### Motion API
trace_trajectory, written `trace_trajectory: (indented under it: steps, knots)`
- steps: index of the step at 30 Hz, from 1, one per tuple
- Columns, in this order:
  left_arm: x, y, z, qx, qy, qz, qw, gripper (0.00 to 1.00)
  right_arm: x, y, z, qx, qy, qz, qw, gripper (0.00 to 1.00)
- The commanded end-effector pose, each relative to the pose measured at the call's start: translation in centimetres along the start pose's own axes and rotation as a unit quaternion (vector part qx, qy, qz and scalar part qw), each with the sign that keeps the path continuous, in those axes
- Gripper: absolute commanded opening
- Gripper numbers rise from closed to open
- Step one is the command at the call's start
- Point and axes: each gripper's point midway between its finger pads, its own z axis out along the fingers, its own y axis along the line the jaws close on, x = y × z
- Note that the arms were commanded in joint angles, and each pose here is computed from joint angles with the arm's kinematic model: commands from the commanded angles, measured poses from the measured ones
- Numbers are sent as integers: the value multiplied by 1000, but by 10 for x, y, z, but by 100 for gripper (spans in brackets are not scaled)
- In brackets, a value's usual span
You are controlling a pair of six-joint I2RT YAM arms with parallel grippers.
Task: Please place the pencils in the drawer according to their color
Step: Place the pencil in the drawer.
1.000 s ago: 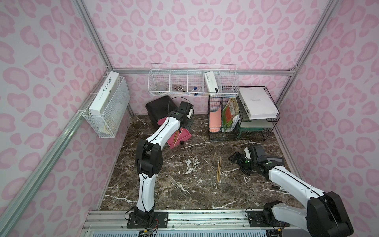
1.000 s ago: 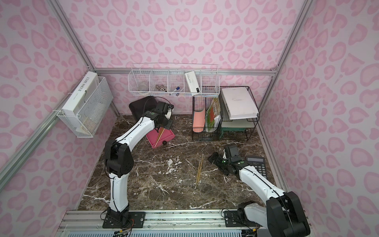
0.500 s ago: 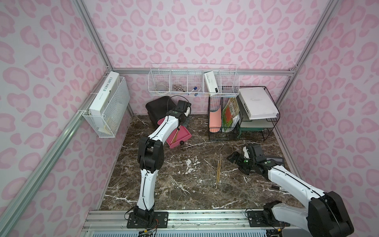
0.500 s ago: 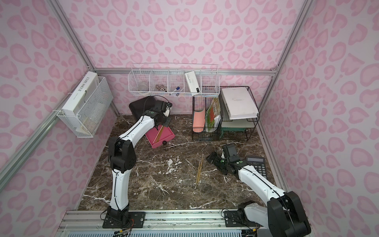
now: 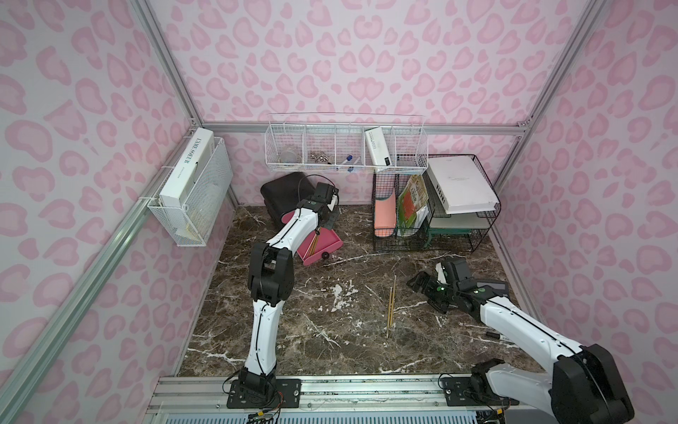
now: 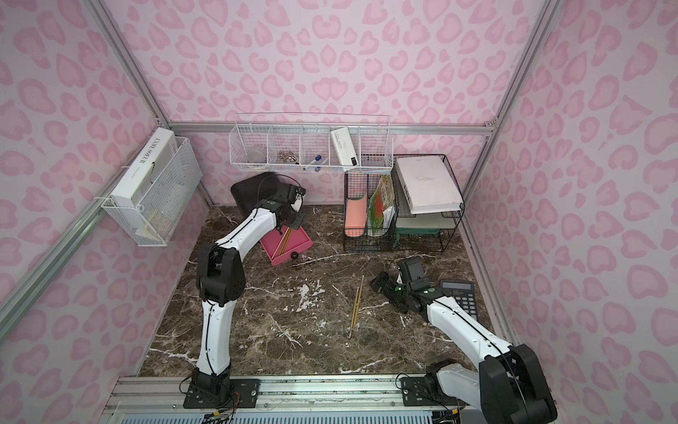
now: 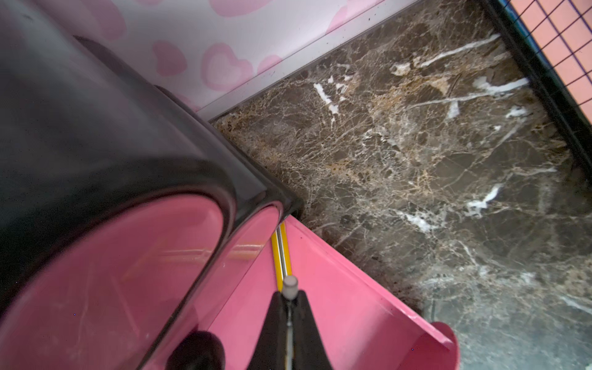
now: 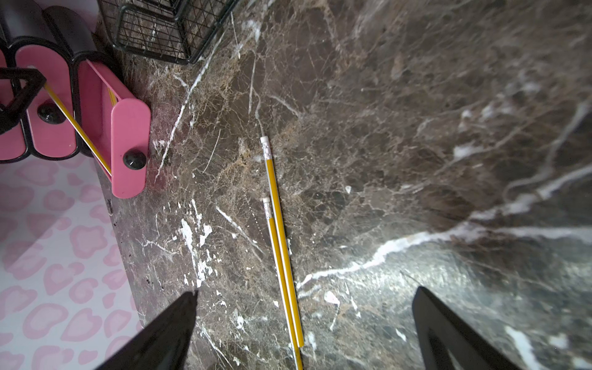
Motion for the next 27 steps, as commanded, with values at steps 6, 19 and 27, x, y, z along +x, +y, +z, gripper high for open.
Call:
trace_trajectory:
  steps: [6, 19, 27]
  knots:
    - [2, 1, 1, -3, 5, 1, 1000, 25, -2, 2, 1, -1, -3, -1, 1000, 97]
    - [-21, 10, -33, -2, -26, -15, 1000, 65, -5, 6, 1, -6, -4, -4, 1000, 97]
    - [-35, -5, -76, 51, -71, -53, 995, 72, -5, 3, 4, -2, -4, -9, 1000, 97]
